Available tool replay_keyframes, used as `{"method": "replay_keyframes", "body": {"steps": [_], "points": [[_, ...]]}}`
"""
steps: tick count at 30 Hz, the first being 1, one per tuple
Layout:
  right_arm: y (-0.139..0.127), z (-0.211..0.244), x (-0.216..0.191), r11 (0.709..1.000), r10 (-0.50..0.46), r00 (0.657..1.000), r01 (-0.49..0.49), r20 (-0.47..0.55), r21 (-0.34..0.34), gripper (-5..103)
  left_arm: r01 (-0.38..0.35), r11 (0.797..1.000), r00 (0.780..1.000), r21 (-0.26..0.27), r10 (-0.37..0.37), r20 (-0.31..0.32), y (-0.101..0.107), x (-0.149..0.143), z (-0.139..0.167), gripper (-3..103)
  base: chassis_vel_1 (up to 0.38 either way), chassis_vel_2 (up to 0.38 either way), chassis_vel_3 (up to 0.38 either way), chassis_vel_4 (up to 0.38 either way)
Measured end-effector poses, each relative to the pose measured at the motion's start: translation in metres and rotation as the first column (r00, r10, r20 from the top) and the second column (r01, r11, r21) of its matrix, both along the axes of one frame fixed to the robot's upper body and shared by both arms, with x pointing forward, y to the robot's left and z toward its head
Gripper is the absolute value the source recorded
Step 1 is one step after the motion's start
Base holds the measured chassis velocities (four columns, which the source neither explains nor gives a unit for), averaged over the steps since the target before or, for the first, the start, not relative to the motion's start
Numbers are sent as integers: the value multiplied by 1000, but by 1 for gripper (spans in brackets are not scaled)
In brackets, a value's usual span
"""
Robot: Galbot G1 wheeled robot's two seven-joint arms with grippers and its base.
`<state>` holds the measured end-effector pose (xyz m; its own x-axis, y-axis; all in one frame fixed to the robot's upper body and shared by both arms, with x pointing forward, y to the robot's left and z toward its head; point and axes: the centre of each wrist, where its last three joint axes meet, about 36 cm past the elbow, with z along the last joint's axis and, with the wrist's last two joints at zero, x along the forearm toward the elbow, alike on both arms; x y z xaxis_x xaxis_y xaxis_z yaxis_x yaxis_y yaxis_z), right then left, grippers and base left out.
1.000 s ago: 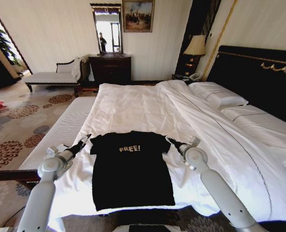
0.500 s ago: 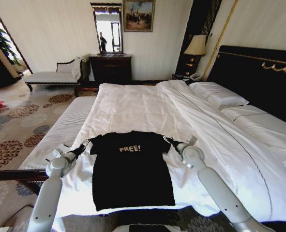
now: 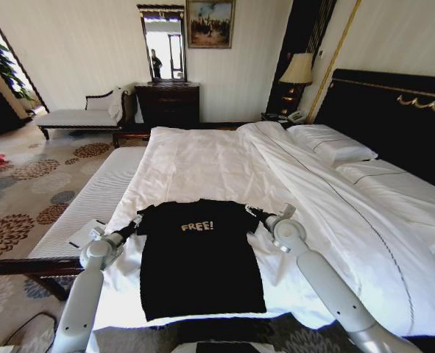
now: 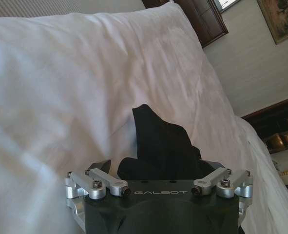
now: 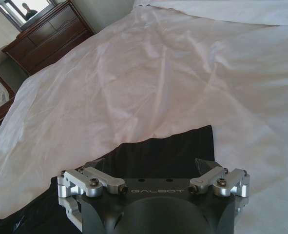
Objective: Fold the clothes on the bed.
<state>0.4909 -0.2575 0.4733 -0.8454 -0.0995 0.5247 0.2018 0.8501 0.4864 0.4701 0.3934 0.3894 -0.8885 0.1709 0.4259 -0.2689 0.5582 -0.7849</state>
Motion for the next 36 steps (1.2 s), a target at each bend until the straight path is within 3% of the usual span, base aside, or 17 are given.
{"method": "replay_keyframes", "body": {"steps": [3,11,16,19,22,24,27,31,34,36], "points": [[0,0,0,1000,0,1000,0,-1,-3,100,-3,1000,999,-28,4,36,-8,2,0,100,0,0,0,0],[0,2,-1,1000,1,1000,-1,0,-6,100,-5,998,999,-65,8,49,-15,-3,5,100,0,0,0,0],[0,2,-1,1000,1,1000,-1,1,-5,100,8,997,996,-83,0,93,-19,-11,23,100,0,0,0,0],[1,2,-1,1000,2,1000,-2,0,-3,100,18,996,991,-88,-6,137,-20,-17,43,100,0,0,0,0],[2,1,-1,1000,3,1000,-3,-2,-1,100,52,995,972,-86,-31,232,-24,-32,87,100,0,0,0,0],[2,1,-2,1000,3,1000,-3,-2,0,100,59,995,967,-81,-38,250,-24,-36,95,100,0,0,0,0],[-1,1,-3,1000,-4,1000,4,-3,-3,100,92,994,942,-51,-70,327,-26,-51,132,100,0,0,0,0],[-3,1,-4,1000,-9,1000,9,-2,-4,100,90,996,950,-6,-84,302,-23,-49,130,100,0,0,0,0],[-2,2,-4,1000,-8,1000,8,-1,-1,100,73,997,966,10,-74,246,-20,-43,111,100,0,0,0,0],[-2,1,-6,1000,-9,1000,9,-2,1,100,43,999,983,16,-45,177,-14,-35,80,100,0,0,0,0]]}}
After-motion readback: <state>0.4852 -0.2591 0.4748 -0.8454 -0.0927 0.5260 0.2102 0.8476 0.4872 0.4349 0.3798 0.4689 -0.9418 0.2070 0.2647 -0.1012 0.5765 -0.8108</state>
